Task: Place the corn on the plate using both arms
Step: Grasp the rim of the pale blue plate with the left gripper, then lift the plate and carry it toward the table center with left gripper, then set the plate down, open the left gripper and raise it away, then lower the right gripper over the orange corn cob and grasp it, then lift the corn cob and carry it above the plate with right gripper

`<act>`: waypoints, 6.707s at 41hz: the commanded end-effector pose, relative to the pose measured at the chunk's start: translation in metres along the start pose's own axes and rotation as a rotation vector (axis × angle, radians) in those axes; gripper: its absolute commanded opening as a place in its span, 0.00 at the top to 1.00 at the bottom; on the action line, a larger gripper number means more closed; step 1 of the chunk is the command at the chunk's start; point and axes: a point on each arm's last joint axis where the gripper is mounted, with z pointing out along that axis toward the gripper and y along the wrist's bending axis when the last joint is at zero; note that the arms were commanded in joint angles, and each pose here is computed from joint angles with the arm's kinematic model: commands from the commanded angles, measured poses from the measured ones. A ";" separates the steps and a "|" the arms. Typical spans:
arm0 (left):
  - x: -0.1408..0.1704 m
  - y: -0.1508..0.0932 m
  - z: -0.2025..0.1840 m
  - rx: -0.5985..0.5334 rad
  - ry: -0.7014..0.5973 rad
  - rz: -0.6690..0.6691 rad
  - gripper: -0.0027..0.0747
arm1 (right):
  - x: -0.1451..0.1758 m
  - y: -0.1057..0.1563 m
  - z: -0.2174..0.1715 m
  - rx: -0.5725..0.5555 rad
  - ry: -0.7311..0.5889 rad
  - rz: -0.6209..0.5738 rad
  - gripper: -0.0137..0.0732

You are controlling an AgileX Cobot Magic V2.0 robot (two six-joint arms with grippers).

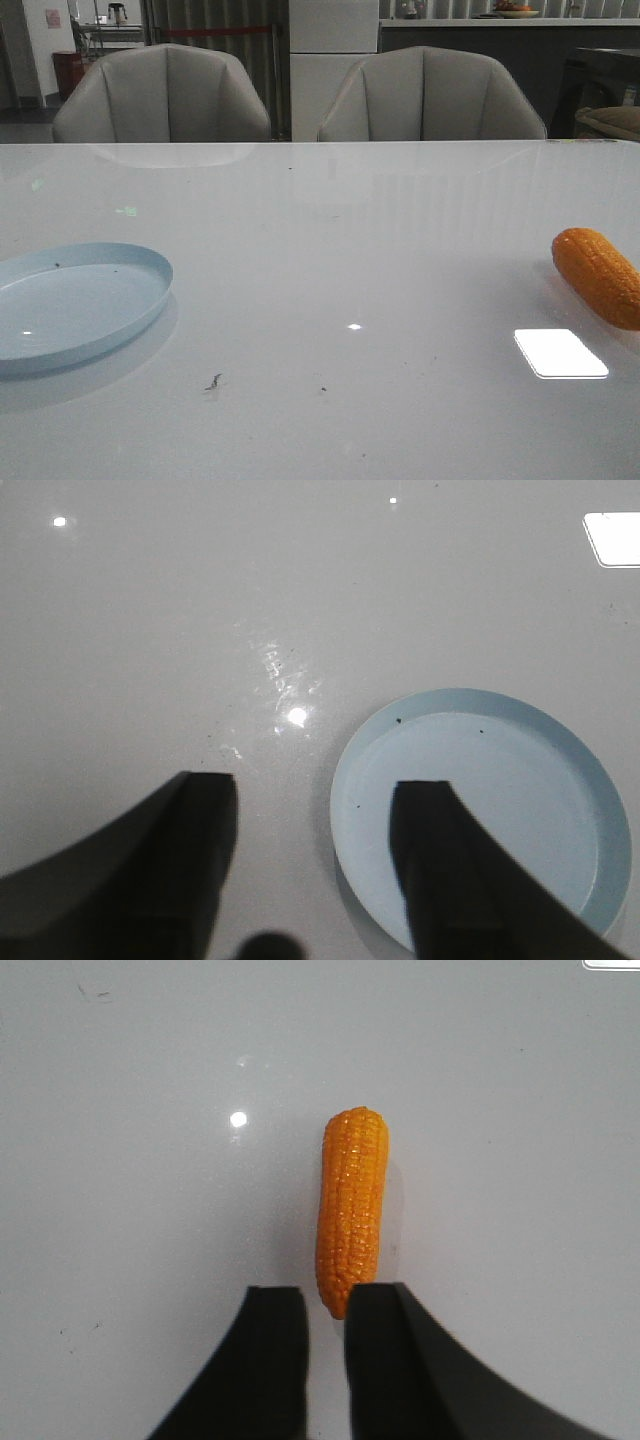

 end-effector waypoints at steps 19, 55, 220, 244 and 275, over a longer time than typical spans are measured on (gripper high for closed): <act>-0.039 -0.002 0.032 0.023 0.101 -0.140 0.27 | -0.013 0.001 -0.008 -0.003 -0.094 -0.014 0.36; 0.001 0.002 0.211 -0.002 0.673 -0.138 0.33 | -0.013 0.001 -0.008 -0.003 -0.094 -0.014 0.36; -0.050 -0.026 -0.111 -0.069 -0.003 0.031 0.39 | -0.079 0.000 0.090 0.031 0.147 -0.039 0.15; -0.058 -0.027 -0.113 -0.056 -0.097 0.035 0.39 | -0.051 -0.015 0.195 0.078 0.446 -0.067 0.16; -0.059 -0.027 -0.113 -0.055 -0.105 0.037 0.39 | -0.084 -0.005 0.204 0.058 0.412 -0.078 0.46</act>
